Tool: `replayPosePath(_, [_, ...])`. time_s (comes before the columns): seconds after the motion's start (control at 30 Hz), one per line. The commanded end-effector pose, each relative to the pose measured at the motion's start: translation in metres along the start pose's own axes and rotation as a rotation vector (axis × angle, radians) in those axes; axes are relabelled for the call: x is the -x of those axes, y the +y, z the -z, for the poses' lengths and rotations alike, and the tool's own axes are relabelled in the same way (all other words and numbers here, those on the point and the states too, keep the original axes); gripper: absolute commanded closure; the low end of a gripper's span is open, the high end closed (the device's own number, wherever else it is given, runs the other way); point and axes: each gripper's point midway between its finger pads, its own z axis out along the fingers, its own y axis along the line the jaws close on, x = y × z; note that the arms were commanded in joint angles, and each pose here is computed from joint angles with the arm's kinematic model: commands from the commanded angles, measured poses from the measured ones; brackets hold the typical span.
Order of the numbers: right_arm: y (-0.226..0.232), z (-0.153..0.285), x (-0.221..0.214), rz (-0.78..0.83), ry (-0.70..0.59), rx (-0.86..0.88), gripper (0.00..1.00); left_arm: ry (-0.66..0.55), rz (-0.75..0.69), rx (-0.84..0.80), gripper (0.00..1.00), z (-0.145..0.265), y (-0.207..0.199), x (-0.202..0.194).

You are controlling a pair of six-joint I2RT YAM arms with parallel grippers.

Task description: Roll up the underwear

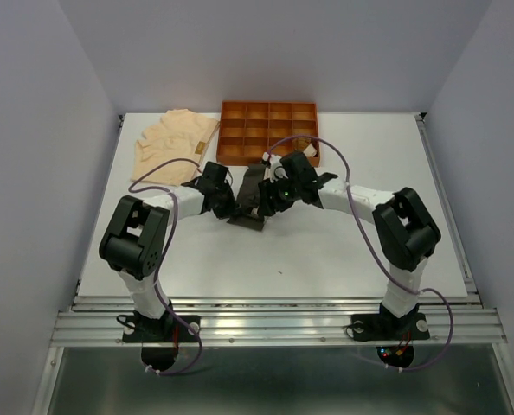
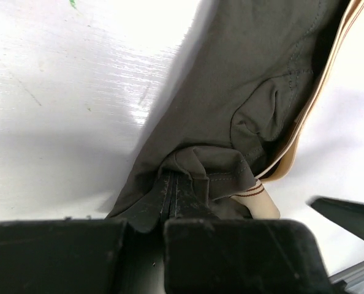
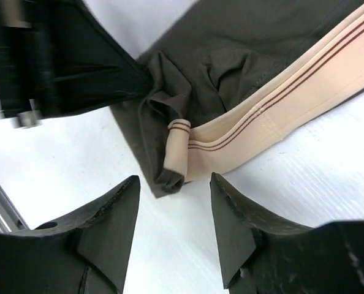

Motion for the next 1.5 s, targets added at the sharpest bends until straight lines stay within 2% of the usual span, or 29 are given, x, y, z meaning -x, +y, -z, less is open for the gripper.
replayPosePath(0.0, [0.014,0.037,0.034,0.133,-0.116,-0.014,0.43,-0.008,0.032,0.112,1.0,-0.004,0.022,-0.001])
replayPosePath(0.07, [0.021,0.039,0.027,0.182,-0.108,0.005,0.41,-0.001,0.026,0.086,1.0,-0.002,0.016,-0.001])
replayPosePath(0.2, [0.045,0.035,0.01,0.408,-0.09,0.004,0.36,0.015,0.015,0.066,1.0,0.001,0.01,-0.002])
replayPosePath(0.3, [0.061,0.026,0.001,0.506,-0.07,0.01,0.35,0.023,0.007,0.052,1.0,0.003,0.007,-0.003])
replayPosePath(0.77, [0.05,-0.017,-0.003,0.652,-0.026,-0.041,0.32,0.062,-0.011,0.031,1.0,0.006,0.002,-0.009])
replayPosePath(1.17, [0.015,-0.035,-0.039,0.61,0.079,-0.136,0.32,0.103,-0.029,-0.038,1.0,0.01,-0.01,-0.012])
replayPosePath(1.27, [0.011,-0.036,-0.049,0.591,0.1,-0.16,0.38,0.103,-0.035,-0.072,1.0,0.014,-0.015,-0.012])
replayPosePath(1.3, [0.009,-0.037,-0.057,0.582,0.115,-0.156,0.49,0.104,-0.034,-0.075,0.99,0.014,-0.016,-0.012])
replayPosePath(1.4, [0.006,-0.039,-0.065,0.55,0.123,-0.165,0.72,0.114,-0.029,-0.098,0.97,0.018,-0.016,-0.014])
replayPosePath(1.47, [0.006,-0.038,-0.068,0.522,0.125,-0.17,0.75,0.121,-0.025,-0.132,0.94,0.021,-0.019,-0.014])
